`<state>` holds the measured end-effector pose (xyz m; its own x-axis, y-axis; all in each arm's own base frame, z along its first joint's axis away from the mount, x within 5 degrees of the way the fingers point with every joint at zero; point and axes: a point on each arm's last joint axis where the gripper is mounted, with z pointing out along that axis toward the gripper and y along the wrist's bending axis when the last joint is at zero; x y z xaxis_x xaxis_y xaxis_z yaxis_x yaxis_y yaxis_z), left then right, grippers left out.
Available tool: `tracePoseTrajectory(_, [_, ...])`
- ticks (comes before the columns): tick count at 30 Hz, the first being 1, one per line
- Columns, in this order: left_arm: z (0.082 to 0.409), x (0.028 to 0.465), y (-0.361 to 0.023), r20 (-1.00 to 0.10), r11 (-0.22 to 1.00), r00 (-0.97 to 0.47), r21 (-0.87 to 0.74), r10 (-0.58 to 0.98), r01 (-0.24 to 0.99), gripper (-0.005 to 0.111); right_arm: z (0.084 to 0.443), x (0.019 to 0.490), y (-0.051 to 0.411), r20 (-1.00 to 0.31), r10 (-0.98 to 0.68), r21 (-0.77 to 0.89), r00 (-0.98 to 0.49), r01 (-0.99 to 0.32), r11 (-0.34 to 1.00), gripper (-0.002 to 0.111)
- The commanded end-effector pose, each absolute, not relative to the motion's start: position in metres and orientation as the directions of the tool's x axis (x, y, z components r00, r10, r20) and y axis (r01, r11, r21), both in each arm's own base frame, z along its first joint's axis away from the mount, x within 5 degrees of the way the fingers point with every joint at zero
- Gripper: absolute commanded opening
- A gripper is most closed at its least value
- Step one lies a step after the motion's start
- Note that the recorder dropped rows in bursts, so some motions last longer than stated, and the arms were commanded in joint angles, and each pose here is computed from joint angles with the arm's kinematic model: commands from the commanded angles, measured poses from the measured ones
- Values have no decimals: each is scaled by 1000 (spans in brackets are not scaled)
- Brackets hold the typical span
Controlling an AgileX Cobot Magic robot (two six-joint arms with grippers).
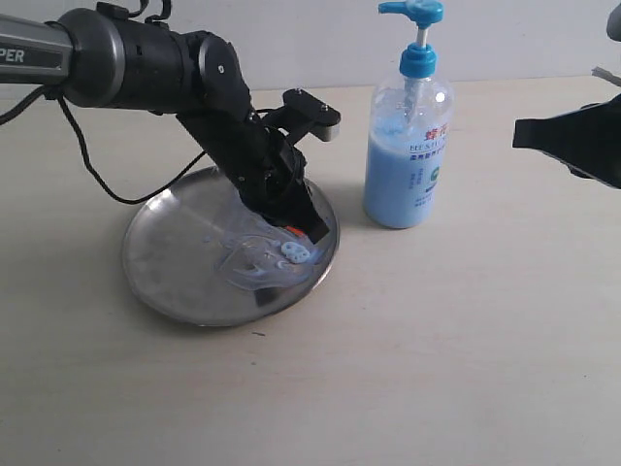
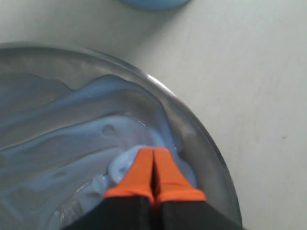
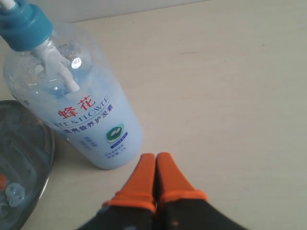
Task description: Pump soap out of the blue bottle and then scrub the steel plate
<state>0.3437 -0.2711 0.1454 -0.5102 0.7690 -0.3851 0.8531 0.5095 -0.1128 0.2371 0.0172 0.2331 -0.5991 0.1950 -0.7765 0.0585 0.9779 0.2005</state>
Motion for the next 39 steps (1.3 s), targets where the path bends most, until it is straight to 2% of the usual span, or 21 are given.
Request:
tracePoseTrajectory(1, [148,347,-275,-374,516,-521,-121,768,848,0,233,237,16,-780,210,210,-589,71,975,0])
tracePoseTrajectory(19, [120,348,-273,-284,524,-540,-136,792,841,0,233,237,16,-777,226,222,-588,79,972,0])
tracePoseTrajectory(31, [113,352,-279,-277,531,-550,-148,788,835,0,233,237,16,-777,227,224,-587,80,971,0])
tracePoseTrajectory(39, [95,355,-278,-257,535,-551,-135,794,834,0,233,237,16,-777,227,224,-587,80,971,0])
